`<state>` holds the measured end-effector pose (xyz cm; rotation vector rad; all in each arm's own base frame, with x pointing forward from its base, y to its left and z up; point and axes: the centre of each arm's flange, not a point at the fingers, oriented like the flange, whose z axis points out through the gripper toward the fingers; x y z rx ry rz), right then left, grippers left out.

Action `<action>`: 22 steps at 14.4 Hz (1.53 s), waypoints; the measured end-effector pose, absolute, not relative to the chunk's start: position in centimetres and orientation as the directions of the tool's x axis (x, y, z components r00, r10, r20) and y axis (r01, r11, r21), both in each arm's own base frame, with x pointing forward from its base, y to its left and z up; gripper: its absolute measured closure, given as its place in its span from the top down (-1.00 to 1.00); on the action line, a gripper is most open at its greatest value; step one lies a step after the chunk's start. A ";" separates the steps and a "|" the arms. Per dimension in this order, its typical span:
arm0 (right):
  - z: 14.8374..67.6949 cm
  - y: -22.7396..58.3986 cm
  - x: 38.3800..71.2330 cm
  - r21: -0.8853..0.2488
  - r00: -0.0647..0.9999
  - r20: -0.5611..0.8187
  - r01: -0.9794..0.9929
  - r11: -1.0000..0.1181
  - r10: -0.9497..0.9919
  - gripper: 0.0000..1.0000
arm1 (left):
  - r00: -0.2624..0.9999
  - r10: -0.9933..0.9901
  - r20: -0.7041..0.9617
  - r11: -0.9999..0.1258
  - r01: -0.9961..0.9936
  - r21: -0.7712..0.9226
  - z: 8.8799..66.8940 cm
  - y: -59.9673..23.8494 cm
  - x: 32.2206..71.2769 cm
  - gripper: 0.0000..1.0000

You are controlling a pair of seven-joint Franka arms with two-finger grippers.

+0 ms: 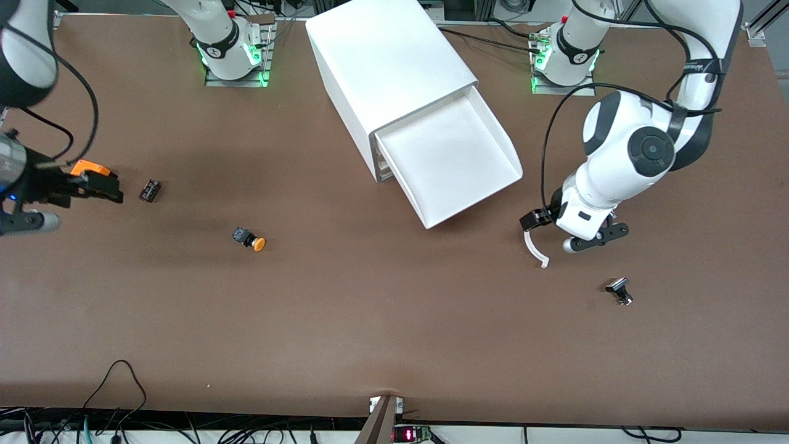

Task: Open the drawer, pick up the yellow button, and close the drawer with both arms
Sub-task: 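Push the open drawer shut with the left gripper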

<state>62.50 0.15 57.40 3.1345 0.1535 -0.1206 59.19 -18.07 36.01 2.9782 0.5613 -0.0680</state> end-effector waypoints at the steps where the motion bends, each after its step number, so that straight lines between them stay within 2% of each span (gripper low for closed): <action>1: 58.3 0.0 62.0 0.000 0.993 -0.071 0.096 -0.995 0.096 1.00 | 0.924 0.377 -0.067 -0.919 0.382 0.100 35.5 -19.1 59.0 1.00; 9: 58.0 -0.5 60.7 0.019 0.995 -0.098 -0.027 -0.999 -0.029 1.00 | 0.912 0.397 -0.104 -0.910 0.405 0.082 32.5 -23.7 56.8 1.00; 22: 55.5 -2.7 60.1 0.018 0.996 -0.082 -0.041 -0.999 -0.042 1.00 | 0.915 0.351 -0.199 -0.916 0.379 0.129 31.7 -28.9 53.3 1.00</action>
